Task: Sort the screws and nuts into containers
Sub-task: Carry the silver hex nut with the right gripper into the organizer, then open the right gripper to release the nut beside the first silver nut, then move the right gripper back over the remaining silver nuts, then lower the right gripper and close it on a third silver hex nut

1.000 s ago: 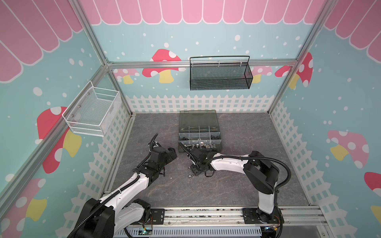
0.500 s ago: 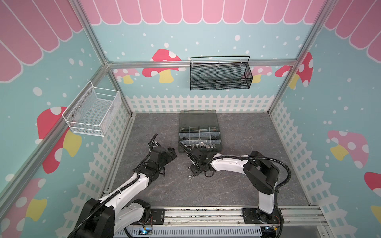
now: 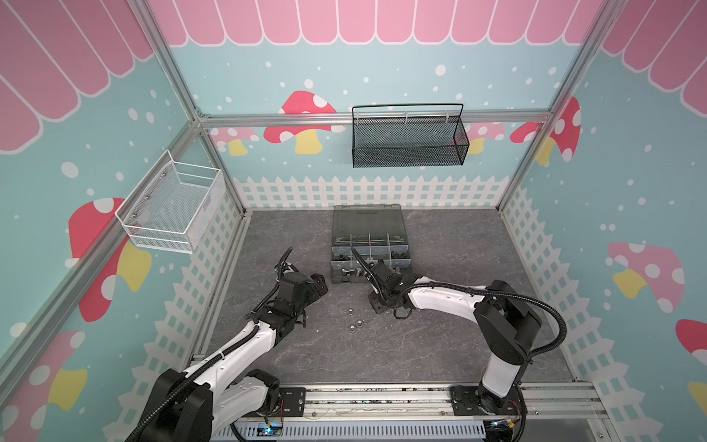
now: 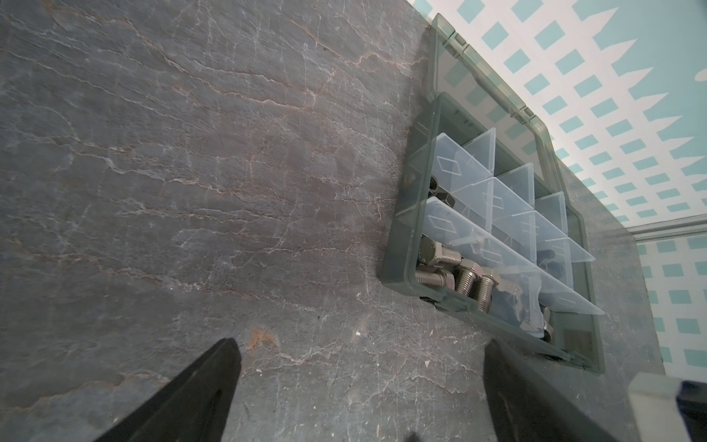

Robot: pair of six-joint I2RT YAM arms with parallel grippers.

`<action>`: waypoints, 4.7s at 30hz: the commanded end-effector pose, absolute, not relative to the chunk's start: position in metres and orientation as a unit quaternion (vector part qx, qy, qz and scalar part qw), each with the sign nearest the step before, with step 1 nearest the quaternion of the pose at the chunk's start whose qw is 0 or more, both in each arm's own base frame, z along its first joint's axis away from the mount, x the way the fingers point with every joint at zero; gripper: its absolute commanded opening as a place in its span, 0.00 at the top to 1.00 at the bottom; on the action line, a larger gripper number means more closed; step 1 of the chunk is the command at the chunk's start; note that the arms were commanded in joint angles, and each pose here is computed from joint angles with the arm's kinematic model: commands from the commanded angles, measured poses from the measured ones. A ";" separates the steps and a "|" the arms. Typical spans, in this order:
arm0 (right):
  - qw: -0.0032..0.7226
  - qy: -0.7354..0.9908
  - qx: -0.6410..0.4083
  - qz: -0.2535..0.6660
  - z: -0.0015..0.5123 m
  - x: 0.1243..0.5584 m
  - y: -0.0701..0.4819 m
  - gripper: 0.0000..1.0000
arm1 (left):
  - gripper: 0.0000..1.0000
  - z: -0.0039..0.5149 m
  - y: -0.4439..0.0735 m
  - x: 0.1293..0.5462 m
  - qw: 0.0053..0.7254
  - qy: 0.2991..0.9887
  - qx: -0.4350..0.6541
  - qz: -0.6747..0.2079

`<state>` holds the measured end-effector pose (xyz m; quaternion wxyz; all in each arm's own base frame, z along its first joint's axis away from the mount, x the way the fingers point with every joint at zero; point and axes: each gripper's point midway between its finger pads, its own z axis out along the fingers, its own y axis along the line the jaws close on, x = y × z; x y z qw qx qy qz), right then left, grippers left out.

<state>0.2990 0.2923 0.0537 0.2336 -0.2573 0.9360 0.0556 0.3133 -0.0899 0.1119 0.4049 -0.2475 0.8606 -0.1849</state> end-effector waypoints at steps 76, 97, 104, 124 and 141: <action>0.336 0.902 -0.263 0.067 0.099 0.457 0.351 0.59 | 0.00 0.121 -0.084 0.314 0.413 0.853 -0.257 -0.190; 0.347 0.895 -0.256 0.111 0.137 0.407 0.337 0.42 | 0.00 0.121 -0.083 0.312 0.412 0.851 -0.264 -0.191; 0.346 0.894 -0.261 0.109 0.145 0.374 0.329 0.40 | 0.00 0.121 -0.079 0.311 0.409 0.851 -0.272 -0.183; 0.244 0.900 -0.342 0.111 0.084 0.269 0.357 0.41 | 0.00 0.116 -0.071 0.306 0.409 0.848 -0.292 -0.169; 0.204 0.892 -0.396 0.075 0.034 0.262 0.387 0.46 | 0.00 0.113 -0.069 0.305 0.408 0.848 -0.294 -0.166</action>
